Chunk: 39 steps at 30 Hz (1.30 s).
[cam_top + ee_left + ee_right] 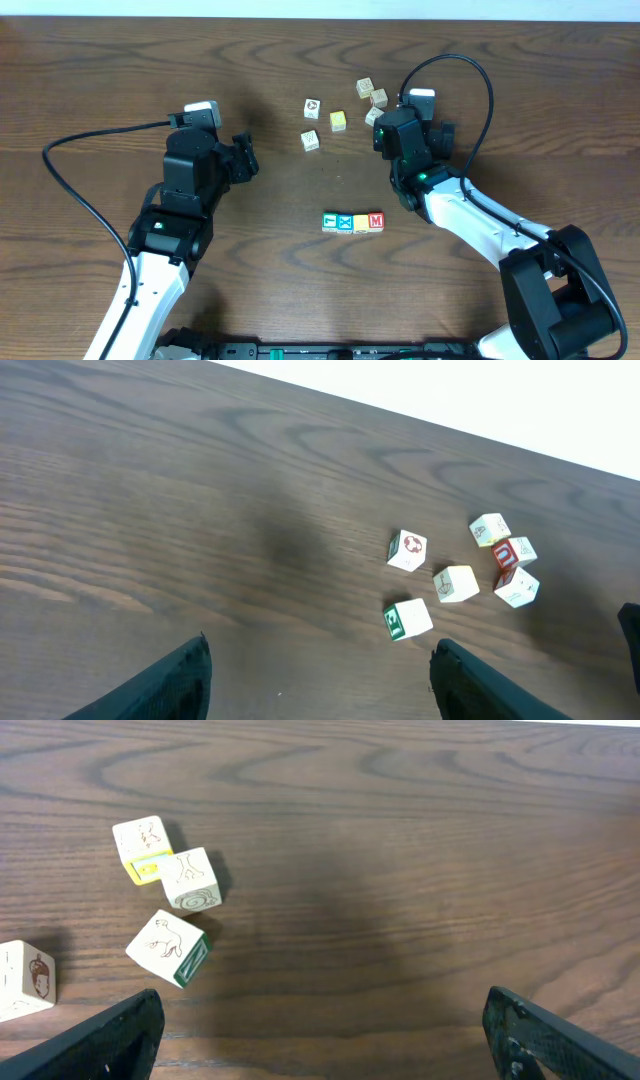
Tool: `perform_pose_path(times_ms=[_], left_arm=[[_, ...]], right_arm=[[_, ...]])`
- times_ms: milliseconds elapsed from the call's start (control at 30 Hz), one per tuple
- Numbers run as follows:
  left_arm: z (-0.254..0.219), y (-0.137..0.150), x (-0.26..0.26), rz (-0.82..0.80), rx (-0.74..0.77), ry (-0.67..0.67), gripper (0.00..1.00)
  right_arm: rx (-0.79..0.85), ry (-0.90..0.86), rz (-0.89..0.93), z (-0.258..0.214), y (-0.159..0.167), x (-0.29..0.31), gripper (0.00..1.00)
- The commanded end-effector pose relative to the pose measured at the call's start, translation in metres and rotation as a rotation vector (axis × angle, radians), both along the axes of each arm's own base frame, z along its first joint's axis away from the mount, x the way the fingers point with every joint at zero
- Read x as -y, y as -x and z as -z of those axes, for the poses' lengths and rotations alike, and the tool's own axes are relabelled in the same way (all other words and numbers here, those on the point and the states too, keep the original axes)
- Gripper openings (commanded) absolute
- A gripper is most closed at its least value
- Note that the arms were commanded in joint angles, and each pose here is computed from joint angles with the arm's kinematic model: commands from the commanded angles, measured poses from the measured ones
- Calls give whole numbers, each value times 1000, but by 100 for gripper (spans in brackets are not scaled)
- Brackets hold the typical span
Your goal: Lift 4 blocks
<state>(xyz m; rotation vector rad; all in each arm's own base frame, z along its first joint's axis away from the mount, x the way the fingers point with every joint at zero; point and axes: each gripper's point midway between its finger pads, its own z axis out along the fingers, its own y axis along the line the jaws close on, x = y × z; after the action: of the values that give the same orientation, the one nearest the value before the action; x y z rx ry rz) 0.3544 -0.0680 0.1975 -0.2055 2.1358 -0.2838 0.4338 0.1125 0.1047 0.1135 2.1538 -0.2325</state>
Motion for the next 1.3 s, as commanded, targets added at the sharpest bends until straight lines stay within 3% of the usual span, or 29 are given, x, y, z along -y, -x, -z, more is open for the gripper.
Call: perform_pose_path(times_ms=[0, 533, 933, 1067, 1267], left_arm=[[-13, -2, -2, -2, 31, -4, 71], [-11, -2, -3, -8, 21, -10, 72], [-47, -18, -2, -26, 178, 21, 72], [-67, -9, -4, -30, 234, 40, 72], [-121, 33, -22, -69, 417, 45, 72]], right_arm=[[4, 26, 26, -1, -2, 8, 99], [4, 25, 26, -1, -2, 8, 99], [4, 25, 26, -1, -2, 8, 99], [4, 26, 26, -1, -2, 8, 99], [4, 25, 26, -1, -2, 8, 99]])
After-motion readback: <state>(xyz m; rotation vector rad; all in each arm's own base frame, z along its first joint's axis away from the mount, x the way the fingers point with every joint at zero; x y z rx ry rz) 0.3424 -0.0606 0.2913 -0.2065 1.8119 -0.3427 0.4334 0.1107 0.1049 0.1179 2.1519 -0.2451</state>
